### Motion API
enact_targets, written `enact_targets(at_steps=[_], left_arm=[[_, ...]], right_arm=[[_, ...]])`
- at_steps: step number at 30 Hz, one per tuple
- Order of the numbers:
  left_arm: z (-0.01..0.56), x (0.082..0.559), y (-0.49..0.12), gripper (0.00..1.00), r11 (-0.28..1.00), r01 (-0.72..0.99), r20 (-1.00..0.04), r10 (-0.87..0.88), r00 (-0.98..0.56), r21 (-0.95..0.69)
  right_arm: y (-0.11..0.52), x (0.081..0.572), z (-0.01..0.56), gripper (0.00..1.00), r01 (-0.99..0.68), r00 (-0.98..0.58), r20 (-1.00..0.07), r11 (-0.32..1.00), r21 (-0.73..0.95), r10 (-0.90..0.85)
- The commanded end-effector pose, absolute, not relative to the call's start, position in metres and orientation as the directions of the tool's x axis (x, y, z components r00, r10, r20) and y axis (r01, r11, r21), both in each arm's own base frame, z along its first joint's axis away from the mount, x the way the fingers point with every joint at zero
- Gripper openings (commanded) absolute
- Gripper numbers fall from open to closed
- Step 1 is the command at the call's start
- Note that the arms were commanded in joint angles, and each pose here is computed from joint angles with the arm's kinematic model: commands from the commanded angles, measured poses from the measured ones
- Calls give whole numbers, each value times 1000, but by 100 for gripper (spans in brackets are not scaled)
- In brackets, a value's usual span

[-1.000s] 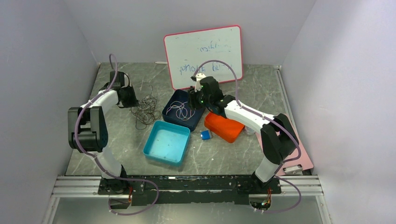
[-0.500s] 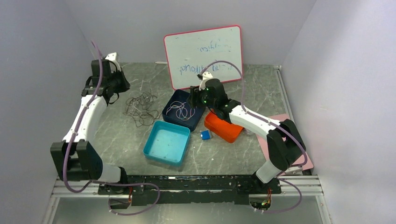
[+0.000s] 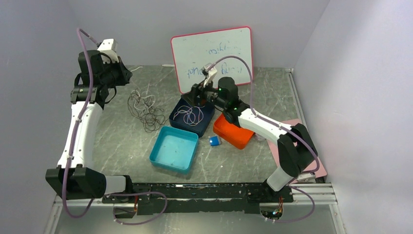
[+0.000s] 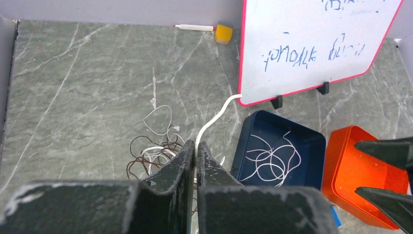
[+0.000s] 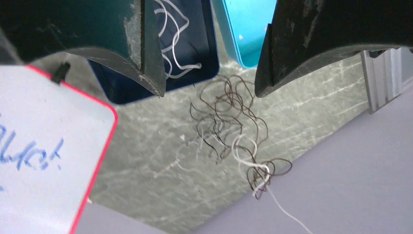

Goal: Untangle the cables

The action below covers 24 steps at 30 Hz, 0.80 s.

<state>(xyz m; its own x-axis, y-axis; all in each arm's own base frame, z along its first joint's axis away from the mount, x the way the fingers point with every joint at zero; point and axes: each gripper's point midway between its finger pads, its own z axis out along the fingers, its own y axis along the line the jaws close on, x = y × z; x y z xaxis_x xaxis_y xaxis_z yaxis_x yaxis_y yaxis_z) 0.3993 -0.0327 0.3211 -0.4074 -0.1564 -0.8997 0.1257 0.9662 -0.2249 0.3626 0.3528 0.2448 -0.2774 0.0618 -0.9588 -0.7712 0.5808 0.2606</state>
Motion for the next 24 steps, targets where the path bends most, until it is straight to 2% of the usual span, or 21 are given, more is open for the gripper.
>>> enact_targets(at_steps=[1, 7, 13, 24], left_arm=[[354, 382, -36, 7, 961, 164, -921, -151, -359, -221], [360, 377, -34, 7, 963, 147, -921, -163, -353, -226], [367, 373, -38, 7, 956, 169, -924, -170, -344, -239], [380, 370, -44, 7, 943, 185, -920, -204, -333, -276]], right_arm=[[388, 359, 276, 73, -877, -145, -985, 449, 172, 93], [443, 352, 294, 75, -925, -38, -993, 371, 78, 113], [497, 350, 304, 75, -951, 5, -989, 305, 41, 149], [572, 364, 270, 66, -970, -28, -984, 232, 69, 178]])
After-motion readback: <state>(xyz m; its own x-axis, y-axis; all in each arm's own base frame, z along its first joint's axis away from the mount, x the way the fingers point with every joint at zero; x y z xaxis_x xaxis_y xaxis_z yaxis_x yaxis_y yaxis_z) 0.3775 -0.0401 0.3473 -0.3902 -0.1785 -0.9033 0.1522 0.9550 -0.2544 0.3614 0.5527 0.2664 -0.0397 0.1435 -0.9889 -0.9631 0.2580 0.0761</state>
